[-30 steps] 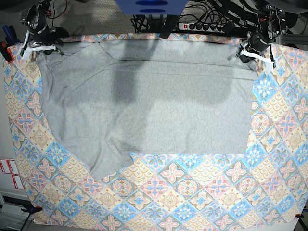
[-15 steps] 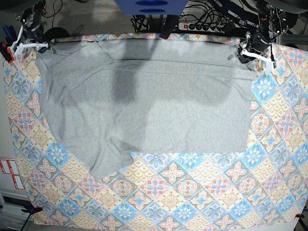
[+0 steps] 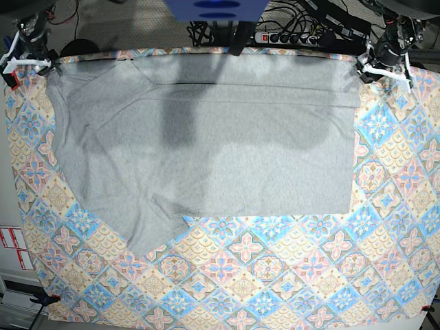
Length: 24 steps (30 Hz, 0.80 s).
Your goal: Fold the T-shirt properly
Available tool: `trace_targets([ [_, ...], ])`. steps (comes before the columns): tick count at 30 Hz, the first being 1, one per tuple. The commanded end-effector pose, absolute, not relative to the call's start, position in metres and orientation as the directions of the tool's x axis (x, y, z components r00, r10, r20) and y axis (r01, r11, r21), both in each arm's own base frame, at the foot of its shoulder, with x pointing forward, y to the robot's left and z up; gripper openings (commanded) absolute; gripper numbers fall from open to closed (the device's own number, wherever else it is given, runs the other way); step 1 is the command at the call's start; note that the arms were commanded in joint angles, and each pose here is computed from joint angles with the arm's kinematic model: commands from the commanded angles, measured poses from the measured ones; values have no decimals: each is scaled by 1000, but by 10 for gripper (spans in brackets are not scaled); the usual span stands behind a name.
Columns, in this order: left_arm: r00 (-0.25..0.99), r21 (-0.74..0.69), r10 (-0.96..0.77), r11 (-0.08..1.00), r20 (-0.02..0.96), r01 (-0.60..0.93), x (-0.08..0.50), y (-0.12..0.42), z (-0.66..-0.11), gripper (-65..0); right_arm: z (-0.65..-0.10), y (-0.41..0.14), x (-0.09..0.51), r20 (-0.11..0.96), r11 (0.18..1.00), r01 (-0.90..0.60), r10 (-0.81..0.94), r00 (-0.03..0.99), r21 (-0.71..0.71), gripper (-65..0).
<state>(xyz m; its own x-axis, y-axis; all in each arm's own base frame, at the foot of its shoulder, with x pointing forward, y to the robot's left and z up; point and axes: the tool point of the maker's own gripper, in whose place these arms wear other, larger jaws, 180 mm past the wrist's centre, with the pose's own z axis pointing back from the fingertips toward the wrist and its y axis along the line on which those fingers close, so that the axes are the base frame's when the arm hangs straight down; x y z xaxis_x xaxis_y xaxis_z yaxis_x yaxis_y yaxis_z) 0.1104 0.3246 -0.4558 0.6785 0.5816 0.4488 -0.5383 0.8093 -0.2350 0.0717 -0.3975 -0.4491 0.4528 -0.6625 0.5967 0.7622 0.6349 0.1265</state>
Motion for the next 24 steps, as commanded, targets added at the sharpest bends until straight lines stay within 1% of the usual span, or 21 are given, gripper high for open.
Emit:
trace_targets([
  [1, 656, -220, 571, 811, 493, -541, 117, 340, -444, -387, -436, -411, 74, 635, 640, 760, -635, 440, 113, -336],
  [5, 602, -247, 578, 802, 551, -544, 145, 351, -430, -383, -432, -418, 71, 645, 626, 772, -636, 423, 111, -336],
  [9, 543, -299, 574, 805, 613, -513, 189, 353, -411, -383, -421, -419, 103, 682, 637, 754, -624, 382, 159, -336],
  [12, 509, -331, 569, 810, 646, -484, 220, 349, -400, -384, -406, -418, 131, 719, 663, 726, -594, 361, 183, -336],
  [14, 523, -350, 555, 825, 647, -443, 242, 336, -397, -383, -400, -409, 159, 744, 708, 685, -547, 382, 169, -334],
  [16, 556, -330, 527, 845, 643, -420, 260, 329, -400, -383, -400, -399, 181, 758, 750, 645, -502, 416, 143, -335],
  [21, 568, -279, 485, 867, 665, -414, 306, 332, -403, -380, -404, -365, 228, 770, 844, 530, -389, 505, 79, -335],
  [24, 573, -279, 474, 874, 668, -397, 333, 326, -401, -380, -399, -345, 258, 786, 884, 462, -330, 523, 63, -335],
])
